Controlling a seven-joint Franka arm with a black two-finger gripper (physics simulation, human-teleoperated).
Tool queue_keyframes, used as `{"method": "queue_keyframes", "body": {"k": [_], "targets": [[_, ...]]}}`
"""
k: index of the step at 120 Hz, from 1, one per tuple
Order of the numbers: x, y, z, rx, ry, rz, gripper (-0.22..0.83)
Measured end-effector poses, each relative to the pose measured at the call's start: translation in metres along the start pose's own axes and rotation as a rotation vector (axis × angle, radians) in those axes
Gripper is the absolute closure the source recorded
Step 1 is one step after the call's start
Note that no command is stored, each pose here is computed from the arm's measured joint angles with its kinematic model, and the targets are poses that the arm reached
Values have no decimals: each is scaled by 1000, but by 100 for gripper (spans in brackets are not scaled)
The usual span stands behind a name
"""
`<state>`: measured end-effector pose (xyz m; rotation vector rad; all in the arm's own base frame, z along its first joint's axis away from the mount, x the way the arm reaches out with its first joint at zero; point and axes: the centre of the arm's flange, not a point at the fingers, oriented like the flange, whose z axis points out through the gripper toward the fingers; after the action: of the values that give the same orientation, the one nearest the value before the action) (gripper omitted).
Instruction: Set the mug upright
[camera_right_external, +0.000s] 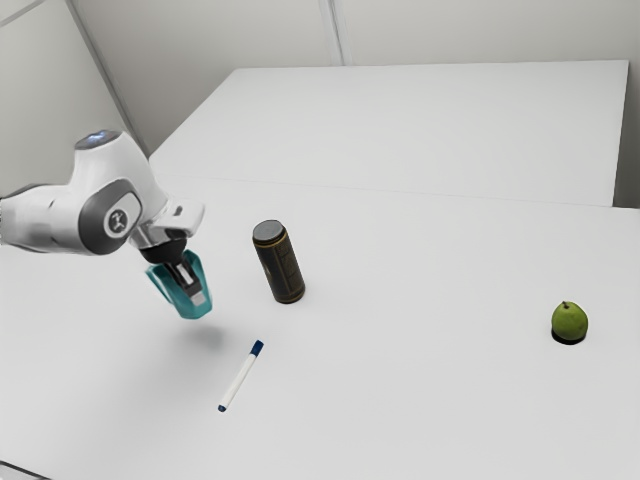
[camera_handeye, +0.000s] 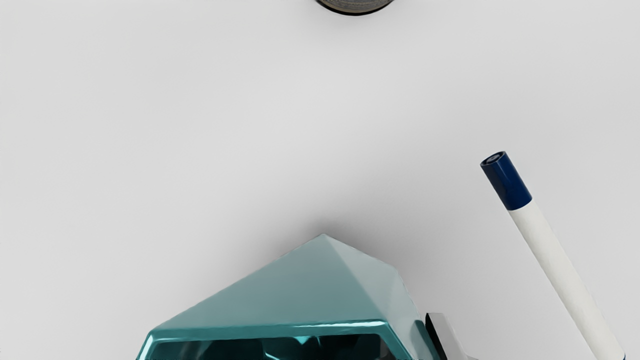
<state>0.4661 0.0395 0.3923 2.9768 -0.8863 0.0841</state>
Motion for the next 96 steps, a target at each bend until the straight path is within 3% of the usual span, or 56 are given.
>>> {"method": "queue_keyframes", "body": {"k": [64,96], "targets": [[17,29,22,150,147,-7,77],[25,39,24,158,174,-20,77]]}}
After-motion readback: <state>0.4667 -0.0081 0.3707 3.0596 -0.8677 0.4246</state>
